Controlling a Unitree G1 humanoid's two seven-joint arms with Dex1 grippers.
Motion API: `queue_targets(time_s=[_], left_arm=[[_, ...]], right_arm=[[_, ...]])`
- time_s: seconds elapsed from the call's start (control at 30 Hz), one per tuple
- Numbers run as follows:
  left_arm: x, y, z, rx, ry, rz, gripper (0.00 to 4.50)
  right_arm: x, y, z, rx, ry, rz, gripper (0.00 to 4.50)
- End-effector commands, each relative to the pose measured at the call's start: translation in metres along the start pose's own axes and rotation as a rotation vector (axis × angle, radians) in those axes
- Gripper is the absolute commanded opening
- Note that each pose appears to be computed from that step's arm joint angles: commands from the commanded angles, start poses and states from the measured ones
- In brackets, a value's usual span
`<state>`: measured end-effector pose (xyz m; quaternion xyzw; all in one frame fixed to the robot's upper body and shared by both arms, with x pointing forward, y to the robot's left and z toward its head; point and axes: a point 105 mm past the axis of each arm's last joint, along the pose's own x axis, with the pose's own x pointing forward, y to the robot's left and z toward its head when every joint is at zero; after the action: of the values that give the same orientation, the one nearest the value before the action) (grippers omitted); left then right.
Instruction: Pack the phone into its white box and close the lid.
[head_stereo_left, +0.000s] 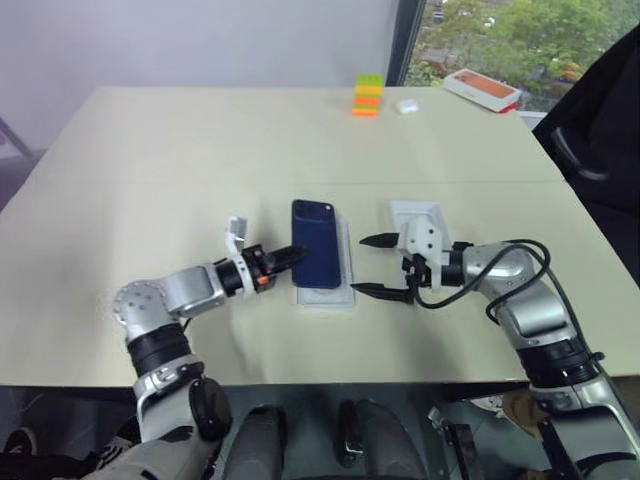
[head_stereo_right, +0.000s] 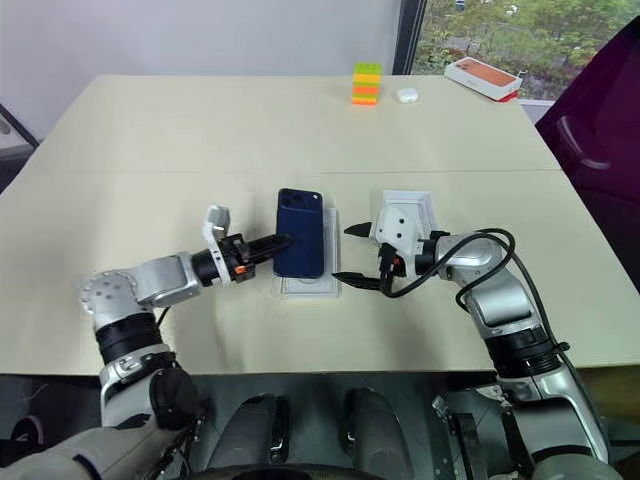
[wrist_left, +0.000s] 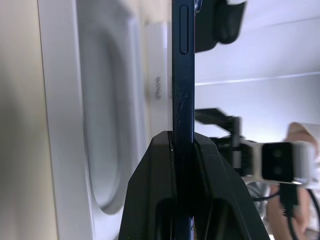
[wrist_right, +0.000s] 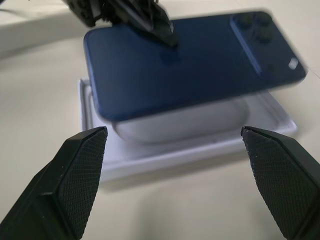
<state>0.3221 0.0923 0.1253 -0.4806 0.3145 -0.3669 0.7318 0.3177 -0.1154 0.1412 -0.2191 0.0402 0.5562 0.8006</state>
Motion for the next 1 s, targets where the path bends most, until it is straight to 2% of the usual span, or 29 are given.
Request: queue_targets(time_s=[0.03,0.1,0.17,0.23,0.33,0.37,0.63,1.0], left_arm=[[0.002,-0.006,-0.005,0.016,0.009,-0.014,0.00],[0.004,-0.004,-0.006,0.026,0.013,0.013,0.00],[0.005,-0.004,-0.008,0.016,0.019,0.010,0.99],[0.005,-0.004,-0.008,0.010,0.021,0.003,1.73],[0.003,0.000,-0.012,0.050,0.067,0.050,3.14],[0.003,-0.002,-0.013,0.051,0.082,0.041,3.48],[0.001,-0.018,-0.005,0.159,0.106,0.045,3.48],[-0.010,-0.018,-0.001,0.267,0.166,0.128,3.48]], right_arm=[[-0.010,-0.007,0.004,-0.030,-0.007,-0.044,4.48],[-0.009,-0.008,0.004,-0.030,-0.011,-0.047,4.48],[-0.009,-0.008,0.004,-0.032,-0.009,-0.048,4.50],[-0.009,-0.008,0.004,-0.034,-0.008,-0.048,4.50],[-0.009,-0.012,0.003,-0.031,-0.006,-0.057,4.50],[-0.008,-0.013,0.003,-0.030,-0.007,-0.058,4.50],[0.000,-0.014,0.005,-0.028,-0.025,-0.060,4.50],[0.008,-0.010,0.008,-0.033,-0.040,-0.049,4.50]])
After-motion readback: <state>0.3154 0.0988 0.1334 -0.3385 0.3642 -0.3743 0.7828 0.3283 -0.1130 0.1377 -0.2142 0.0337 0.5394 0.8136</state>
